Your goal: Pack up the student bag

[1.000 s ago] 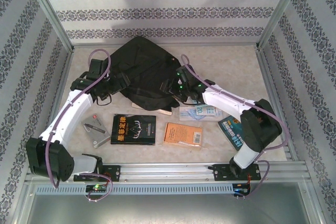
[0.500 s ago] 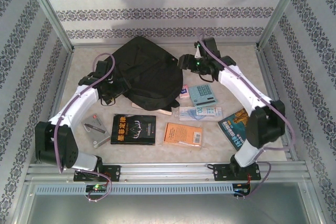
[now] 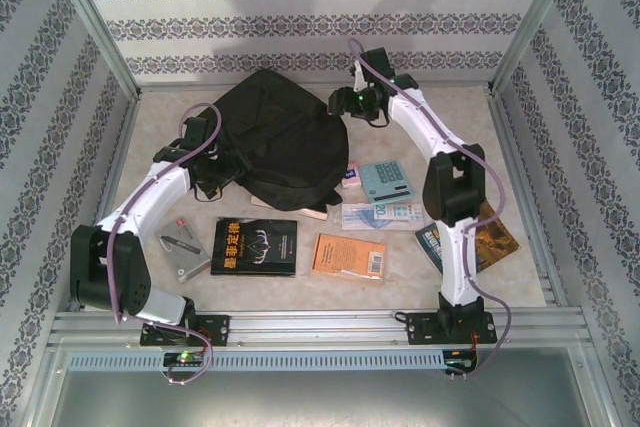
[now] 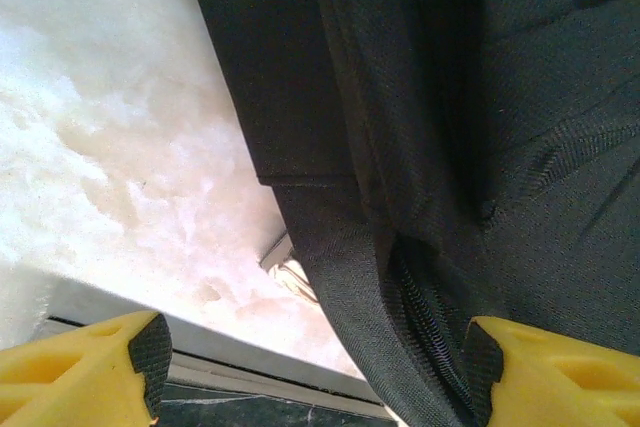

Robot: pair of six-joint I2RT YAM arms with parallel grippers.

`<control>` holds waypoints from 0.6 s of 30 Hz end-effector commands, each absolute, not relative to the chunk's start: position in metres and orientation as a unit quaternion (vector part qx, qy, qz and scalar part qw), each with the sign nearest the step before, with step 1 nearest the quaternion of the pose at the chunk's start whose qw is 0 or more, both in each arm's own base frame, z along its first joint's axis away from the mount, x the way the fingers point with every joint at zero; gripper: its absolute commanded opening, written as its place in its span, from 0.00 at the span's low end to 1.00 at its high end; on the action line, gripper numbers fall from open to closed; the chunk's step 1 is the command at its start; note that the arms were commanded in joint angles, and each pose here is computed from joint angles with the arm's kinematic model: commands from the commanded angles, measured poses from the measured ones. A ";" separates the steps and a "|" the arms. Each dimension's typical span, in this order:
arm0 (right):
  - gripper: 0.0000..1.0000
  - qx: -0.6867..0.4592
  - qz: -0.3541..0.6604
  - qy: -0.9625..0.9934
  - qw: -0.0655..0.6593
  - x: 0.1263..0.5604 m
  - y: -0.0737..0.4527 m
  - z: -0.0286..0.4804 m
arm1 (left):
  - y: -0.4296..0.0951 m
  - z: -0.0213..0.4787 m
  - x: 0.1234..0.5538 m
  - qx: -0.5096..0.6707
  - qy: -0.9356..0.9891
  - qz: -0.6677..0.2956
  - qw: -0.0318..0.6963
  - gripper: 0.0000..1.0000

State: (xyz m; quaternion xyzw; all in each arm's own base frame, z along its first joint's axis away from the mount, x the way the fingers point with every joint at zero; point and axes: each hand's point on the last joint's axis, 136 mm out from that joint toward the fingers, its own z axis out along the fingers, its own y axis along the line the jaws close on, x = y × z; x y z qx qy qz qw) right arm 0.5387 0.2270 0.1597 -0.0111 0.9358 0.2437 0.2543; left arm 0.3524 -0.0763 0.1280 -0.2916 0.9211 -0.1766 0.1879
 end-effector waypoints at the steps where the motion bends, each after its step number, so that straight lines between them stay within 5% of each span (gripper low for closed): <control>1: 0.66 -0.029 0.272 0.938 0.212 0.540 0.245 0.140 | -0.073 0.119 0.364 -0.302 0.919 -0.171 0.186 0.76; 5: 0.53 -0.022 0.282 0.939 0.194 0.551 0.252 0.120 | -0.078 0.110 0.379 -0.303 0.921 -0.175 0.173 0.75; 11: 0.09 -0.016 0.287 0.936 0.203 0.556 0.253 0.131 | -0.084 0.112 0.404 -0.303 0.919 -0.184 0.174 0.74; 15: 0.08 -0.006 0.317 0.921 0.228 0.550 0.253 0.173 | -0.081 0.134 0.422 -0.295 0.914 -0.185 0.207 0.74; 18: 0.17 0.027 0.355 0.906 0.228 0.536 0.256 0.204 | -0.085 0.152 0.439 -0.286 0.913 -0.196 0.214 0.76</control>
